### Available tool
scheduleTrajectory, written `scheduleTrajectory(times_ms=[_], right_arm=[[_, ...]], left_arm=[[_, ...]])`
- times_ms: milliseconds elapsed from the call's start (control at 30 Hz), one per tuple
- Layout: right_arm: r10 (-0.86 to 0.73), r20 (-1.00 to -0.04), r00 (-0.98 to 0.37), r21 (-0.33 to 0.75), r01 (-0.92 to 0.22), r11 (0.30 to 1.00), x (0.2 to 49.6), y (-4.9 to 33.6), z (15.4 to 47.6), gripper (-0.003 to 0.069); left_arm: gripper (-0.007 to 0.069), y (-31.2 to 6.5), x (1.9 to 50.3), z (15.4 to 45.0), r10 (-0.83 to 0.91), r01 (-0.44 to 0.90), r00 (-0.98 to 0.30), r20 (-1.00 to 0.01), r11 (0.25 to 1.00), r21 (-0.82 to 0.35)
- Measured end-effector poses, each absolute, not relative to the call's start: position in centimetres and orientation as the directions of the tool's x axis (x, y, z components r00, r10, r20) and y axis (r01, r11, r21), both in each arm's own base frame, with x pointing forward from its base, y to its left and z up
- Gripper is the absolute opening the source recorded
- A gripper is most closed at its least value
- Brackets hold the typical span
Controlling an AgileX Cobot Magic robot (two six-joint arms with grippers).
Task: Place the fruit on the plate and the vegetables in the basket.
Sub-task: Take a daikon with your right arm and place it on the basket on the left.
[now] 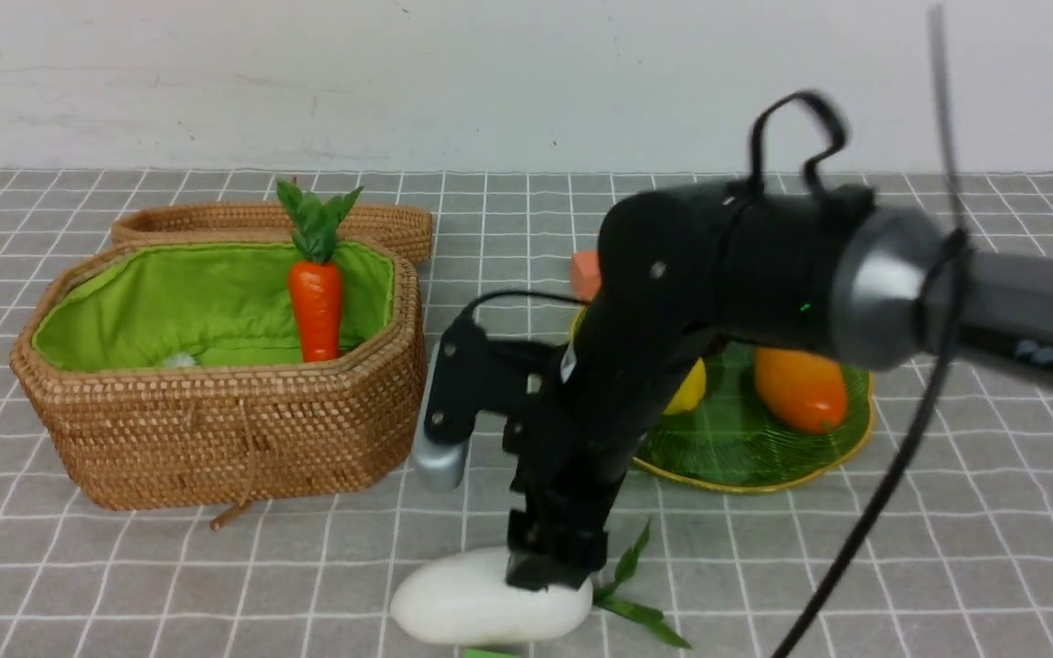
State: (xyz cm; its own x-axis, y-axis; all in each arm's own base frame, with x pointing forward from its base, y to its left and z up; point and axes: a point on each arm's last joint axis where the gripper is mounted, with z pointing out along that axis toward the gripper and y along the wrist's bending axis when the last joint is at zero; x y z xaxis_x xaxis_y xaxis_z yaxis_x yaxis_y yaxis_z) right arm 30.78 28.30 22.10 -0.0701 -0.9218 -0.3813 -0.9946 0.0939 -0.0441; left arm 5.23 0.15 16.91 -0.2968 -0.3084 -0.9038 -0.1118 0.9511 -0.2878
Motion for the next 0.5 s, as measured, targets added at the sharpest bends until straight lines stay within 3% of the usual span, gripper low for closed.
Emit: scheduleTrajectory(times_ms=[167, 300, 500], right_arm=[[-0.931, -0.351, -0.101, 0.016, -0.995, 0.102, 31.2, 28.9, 19.1, 0.0566], [-0.930, -0.348, -0.114, 0.040, -0.993, 0.107, 31.2, 29.0, 18.6, 0.0521], [-0.939, -0.326, -0.114, 0.082, -0.992, 0.092, 30.9, 29.0, 18.8, 0.0520]], left_arm=[[0.0113, 0.2, 5.2, 16.9, -0.308, -0.112, -0.297, -0.904, 0.951, -0.288], [0.0118, 0.2, 5.2, 16.9, -0.308, -0.112, -0.297, -0.904, 0.951, -0.288], [0.0127, 0.2, 5.2, 16.9, -0.308, -0.112, -0.297, -0.904, 0.951, -0.288]])
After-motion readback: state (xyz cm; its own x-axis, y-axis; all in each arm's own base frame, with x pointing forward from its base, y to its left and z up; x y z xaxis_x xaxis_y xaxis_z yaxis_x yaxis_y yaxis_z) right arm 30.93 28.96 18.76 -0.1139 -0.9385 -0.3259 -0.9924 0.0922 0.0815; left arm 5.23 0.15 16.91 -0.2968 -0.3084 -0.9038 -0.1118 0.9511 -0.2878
